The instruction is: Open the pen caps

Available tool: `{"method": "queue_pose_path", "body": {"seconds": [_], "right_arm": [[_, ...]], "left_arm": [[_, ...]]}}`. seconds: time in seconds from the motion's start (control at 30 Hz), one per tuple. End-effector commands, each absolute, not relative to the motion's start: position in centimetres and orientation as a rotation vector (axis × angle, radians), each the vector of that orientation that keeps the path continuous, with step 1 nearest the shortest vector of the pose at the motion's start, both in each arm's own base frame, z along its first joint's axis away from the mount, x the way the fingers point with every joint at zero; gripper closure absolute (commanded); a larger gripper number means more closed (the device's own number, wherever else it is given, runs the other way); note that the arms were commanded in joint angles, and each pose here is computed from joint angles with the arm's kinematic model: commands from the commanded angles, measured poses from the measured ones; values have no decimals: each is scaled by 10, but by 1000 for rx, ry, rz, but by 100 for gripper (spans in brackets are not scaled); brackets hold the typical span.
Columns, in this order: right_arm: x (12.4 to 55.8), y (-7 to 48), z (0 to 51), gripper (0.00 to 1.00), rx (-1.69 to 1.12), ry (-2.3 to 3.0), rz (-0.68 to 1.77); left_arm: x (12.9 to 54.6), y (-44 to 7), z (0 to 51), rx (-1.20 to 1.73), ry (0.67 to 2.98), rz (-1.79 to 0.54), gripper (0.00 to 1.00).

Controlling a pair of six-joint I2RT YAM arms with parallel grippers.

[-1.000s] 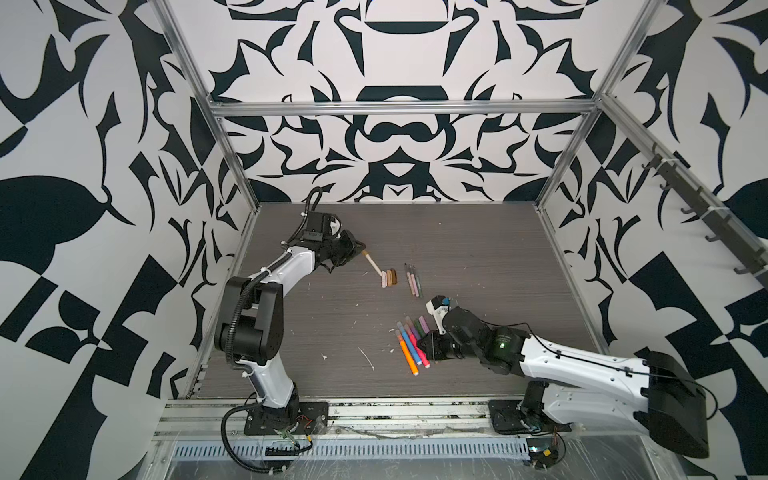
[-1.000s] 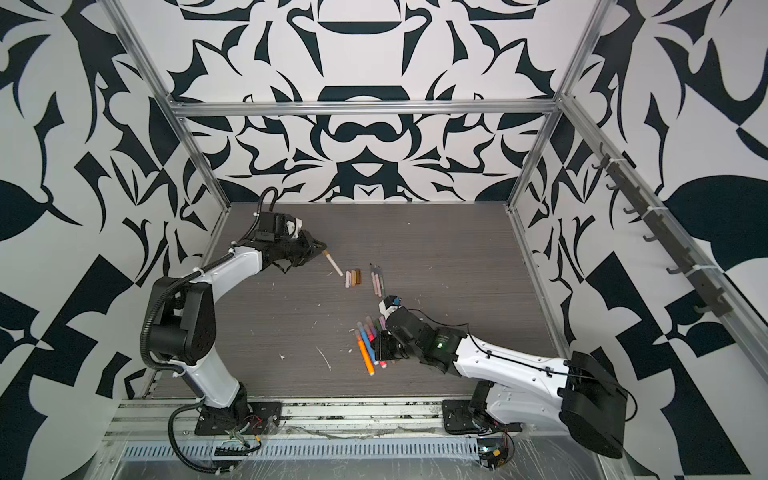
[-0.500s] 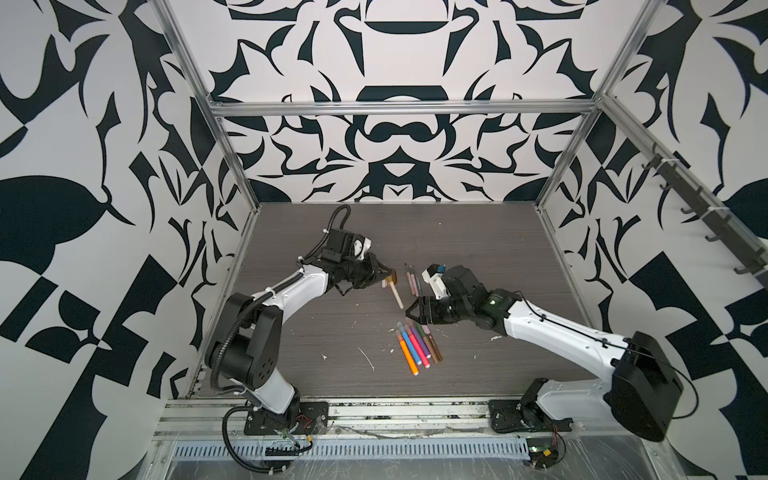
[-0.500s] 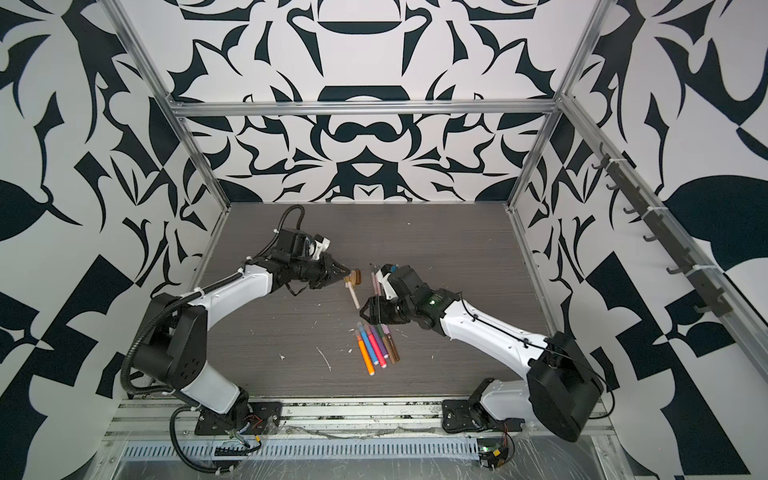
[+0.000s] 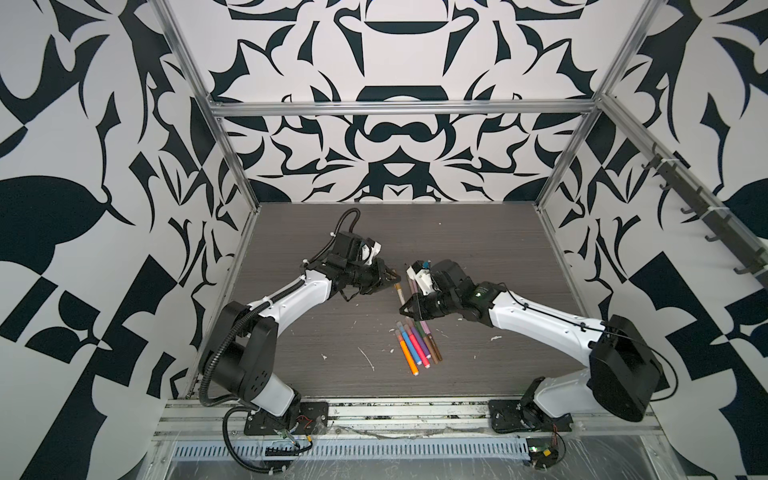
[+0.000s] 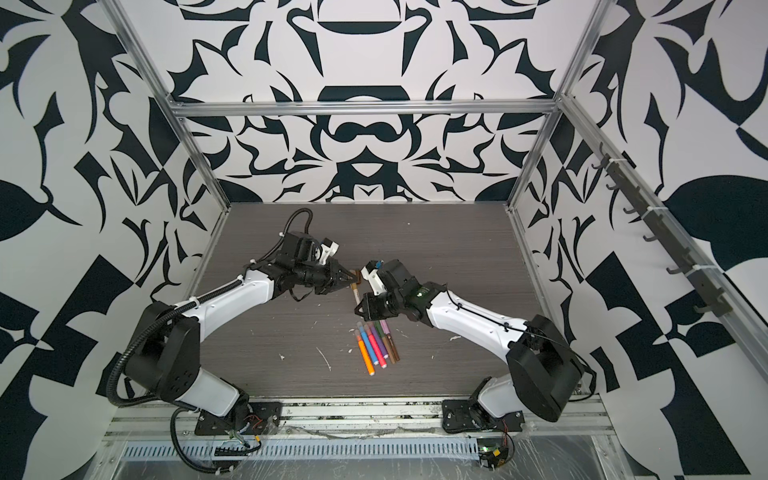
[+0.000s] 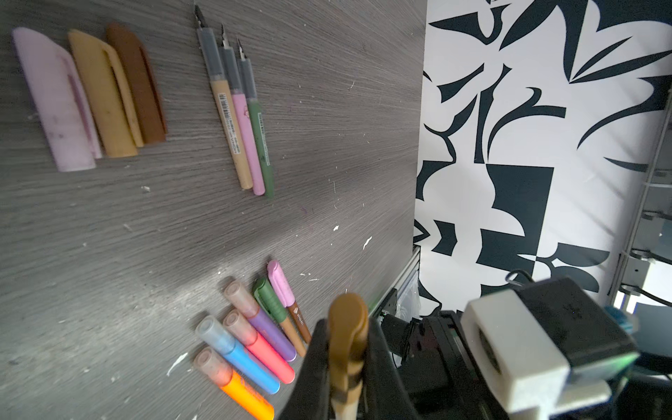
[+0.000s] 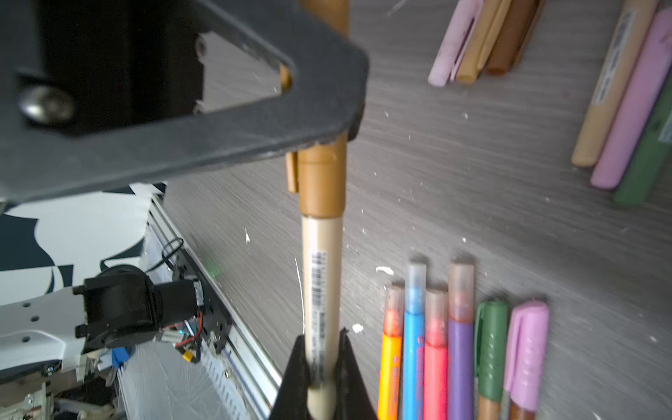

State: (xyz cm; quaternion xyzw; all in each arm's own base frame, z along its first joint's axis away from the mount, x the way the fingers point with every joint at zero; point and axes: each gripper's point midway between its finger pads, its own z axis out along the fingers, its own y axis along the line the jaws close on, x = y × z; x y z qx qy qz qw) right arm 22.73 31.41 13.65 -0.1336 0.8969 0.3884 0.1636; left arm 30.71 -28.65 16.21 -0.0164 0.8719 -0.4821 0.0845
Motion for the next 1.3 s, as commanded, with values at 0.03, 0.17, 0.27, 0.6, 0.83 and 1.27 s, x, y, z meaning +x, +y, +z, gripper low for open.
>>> {"method": "queue_pose_path", "body": {"seconds": [0.03, 0.17, 0.27, 0.6, 0.83, 1.27], "right_arm": [[181, 302, 101, 100, -307, 2672, 1101], [161, 292, 95, 100, -263, 2660, 1105], [162, 278, 109, 100, -247, 2614, 1066], [170, 271, 129, 100, -228, 2565, 1062], [168, 281, 137, 100, -235, 2515, 1170], [217, 300, 166, 37, -546, 2533, 1229]], "left_arm": [[389, -229, 165, -267, 2492, -1232, 100], [414, -217, 148, -320, 2505, -1204, 100], [414, -213, 127, -325, 2547, -1157, 100], [412, -207, 102, -430, 2535, -1223, 100], [418, -205, 128, -453, 2442, -1255, 100], [326, -256, 189, 51, 2483, -1452, 100]]}}
